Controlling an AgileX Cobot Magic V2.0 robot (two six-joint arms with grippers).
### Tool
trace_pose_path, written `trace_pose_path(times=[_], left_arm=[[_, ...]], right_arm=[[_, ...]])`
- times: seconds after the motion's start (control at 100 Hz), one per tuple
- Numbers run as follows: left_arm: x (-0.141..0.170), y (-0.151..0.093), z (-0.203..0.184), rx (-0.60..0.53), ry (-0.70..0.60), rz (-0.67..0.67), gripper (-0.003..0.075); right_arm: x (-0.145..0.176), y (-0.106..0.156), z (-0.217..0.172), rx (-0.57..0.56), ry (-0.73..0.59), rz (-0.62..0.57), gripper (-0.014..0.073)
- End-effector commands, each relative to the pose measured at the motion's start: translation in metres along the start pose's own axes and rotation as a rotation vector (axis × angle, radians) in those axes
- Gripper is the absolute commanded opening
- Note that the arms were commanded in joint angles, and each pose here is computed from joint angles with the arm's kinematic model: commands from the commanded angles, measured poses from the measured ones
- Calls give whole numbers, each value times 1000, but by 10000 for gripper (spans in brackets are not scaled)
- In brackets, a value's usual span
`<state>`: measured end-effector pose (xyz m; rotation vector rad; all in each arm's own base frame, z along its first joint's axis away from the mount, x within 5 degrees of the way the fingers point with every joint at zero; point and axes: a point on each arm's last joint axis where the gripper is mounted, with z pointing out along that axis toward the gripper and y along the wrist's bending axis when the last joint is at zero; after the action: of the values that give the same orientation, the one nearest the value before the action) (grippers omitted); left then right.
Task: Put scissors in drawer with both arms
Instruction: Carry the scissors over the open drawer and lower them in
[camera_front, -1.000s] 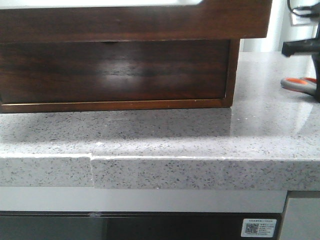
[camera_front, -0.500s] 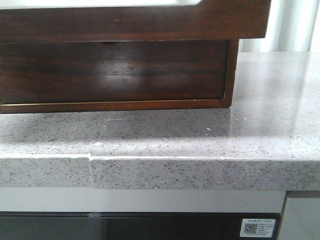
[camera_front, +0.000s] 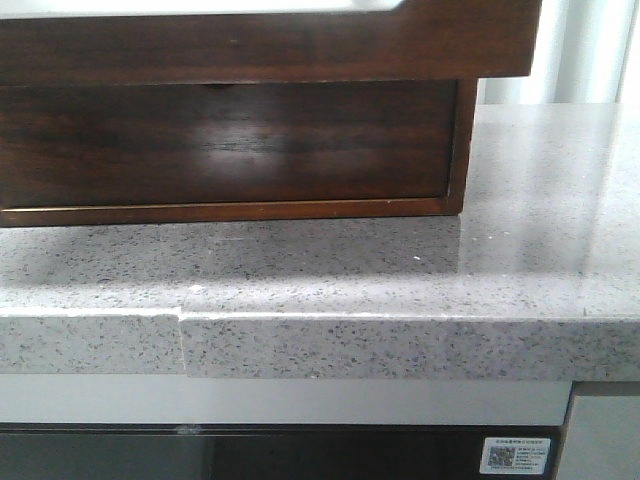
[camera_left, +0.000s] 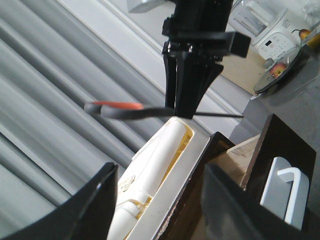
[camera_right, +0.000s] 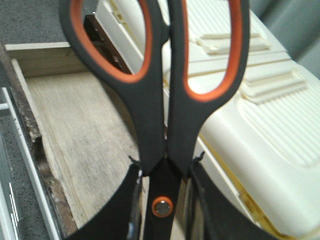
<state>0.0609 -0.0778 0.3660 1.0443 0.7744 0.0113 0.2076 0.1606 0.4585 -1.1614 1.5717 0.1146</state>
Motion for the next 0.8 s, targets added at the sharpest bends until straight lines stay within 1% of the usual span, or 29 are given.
trace_pose_path(times=[0.0, 0.07, 0.19, 0.34, 0.39, 0.43, 0.46, 0.51, 0.58, 0.65, 0.79], left_arm=[[-12, 9, 1, -27, -73, -25, 358], [-12, 9, 1, -27, -73, -25, 358], [-12, 9, 1, -27, -73, -25, 358], [-12, 9, 1, -27, -73, -25, 358], [-12, 9, 1, -27, -73, -25, 358], [-12, 9, 1, -27, -73, -25, 358], [-12, 9, 1, -27, -73, -25, 358], [-12, 9, 1, -27, -73, -25, 358], [-12, 9, 1, -27, -73, -25, 358], [-12, 9, 1, -27, -73, -25, 358], [-12, 9, 1, -27, -73, -25, 358]], right_arm=[[-13, -1, 11, 54, -67, -86, -78], [-9, 5, 30, 23, -28, -113, -78], [-1, 11, 54, -19, 24, -112, -79], [6, 15, 71, -42, 59, -113, -70], [8, 16, 74, -47, 70, -116, -38], [9, 16, 77, -51, 76, -117, 11], [9, 16, 78, -52, 77, -117, 55], [10, 17, 80, -53, 79, -117, 151], [10, 17, 81, -53, 79, -117, 250], [10, 17, 81, -53, 79, -117, 289], [11, 17, 81, -58, 86, -117, 285]])
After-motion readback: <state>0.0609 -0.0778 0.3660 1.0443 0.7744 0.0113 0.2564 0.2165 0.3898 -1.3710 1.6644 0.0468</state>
